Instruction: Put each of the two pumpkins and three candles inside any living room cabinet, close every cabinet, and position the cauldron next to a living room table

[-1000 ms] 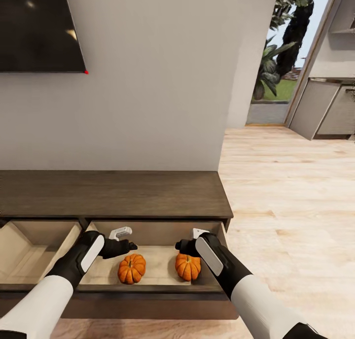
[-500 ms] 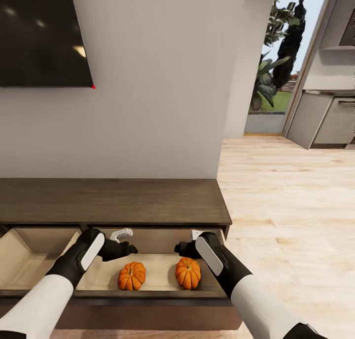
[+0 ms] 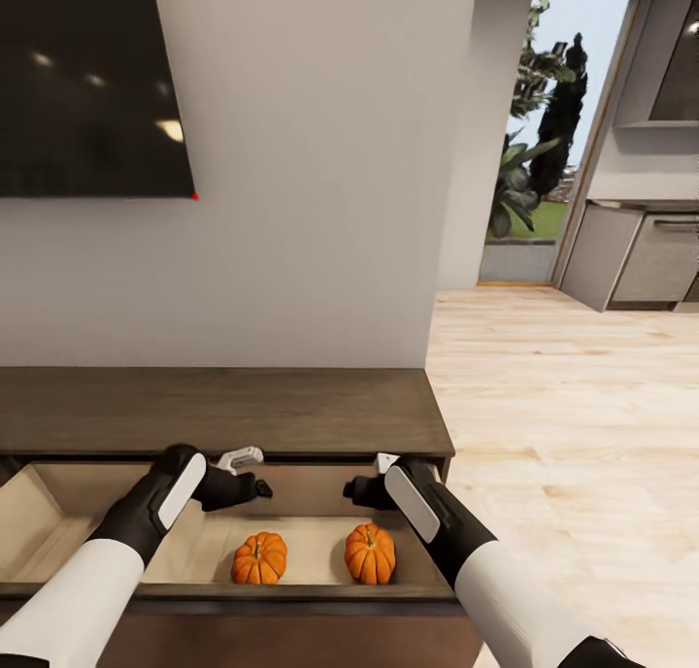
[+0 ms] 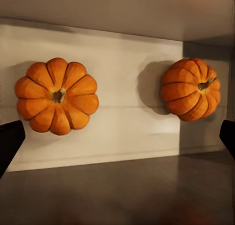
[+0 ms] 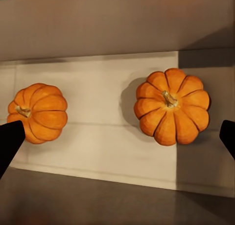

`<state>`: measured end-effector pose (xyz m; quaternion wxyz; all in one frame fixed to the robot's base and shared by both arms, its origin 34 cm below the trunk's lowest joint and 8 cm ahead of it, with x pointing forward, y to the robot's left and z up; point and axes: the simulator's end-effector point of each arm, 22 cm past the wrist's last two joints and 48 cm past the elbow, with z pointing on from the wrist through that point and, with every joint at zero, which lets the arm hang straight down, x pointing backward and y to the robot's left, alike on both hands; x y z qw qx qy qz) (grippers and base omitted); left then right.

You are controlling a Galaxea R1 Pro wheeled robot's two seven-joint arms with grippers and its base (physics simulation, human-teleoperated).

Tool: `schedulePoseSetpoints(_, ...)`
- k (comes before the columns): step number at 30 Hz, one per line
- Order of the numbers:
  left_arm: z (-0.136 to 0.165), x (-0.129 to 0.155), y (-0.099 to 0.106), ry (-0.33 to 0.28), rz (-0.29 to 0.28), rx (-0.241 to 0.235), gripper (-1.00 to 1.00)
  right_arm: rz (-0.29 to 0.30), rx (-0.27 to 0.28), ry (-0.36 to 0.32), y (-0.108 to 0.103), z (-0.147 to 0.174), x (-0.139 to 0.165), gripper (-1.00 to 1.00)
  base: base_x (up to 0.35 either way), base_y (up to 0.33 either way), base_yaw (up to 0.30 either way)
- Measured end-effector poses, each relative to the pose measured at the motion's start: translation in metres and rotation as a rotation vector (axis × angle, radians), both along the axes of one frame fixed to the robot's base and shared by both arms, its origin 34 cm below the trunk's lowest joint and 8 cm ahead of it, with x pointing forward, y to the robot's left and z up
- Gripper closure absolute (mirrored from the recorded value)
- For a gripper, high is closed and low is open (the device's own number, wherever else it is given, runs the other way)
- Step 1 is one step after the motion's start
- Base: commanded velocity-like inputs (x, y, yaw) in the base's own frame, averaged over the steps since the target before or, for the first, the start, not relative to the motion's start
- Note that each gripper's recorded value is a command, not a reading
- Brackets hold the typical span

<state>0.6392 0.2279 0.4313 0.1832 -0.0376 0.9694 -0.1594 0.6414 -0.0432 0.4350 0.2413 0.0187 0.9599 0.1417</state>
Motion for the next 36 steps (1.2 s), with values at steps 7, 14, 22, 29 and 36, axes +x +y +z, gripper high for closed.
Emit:
schedulePoseSetpoints(7, 0.019, 0.003, -0.001, -0.033, 0.001, -0.005, -1.00, 0.001, 0.009, -0.037, 0.002, 0.021, 0.004, -1.00, 0.000, 0.000, 0.000)
schedulePoseSetpoints(14, 0.037, 0.005, -0.001, -0.066, 0.000, -0.004, -1.00, 0.002, 0.012, -0.069, 0.002, 0.039, 0.006, -1.00, -0.071, 0.000, 0.000)
schedulePoseSetpoints(22, 0.055, 0.011, -0.001, -0.067, 0.001, -0.006, -1.00, 0.006, 0.023, -0.092, 0.006, 0.067, 0.014, -1.00, -0.063, 0.000, 0.000)
schedulePoseSetpoints(29, 0.071, 0.015, -0.001, -0.067, 0.000, -0.005, -1.00, 0.005, 0.025, -0.095, 0.006, 0.084, 0.019, -1.00, -0.002, 0.000, 0.000)
schedulePoseSetpoints(36, 0.087, 0.019, -0.001, -0.067, 0.001, -0.005, -1.00, 0.005, 0.025, -0.094, 0.006, 0.099, 0.023, -1.00, -0.097, 0.000, 0.000)
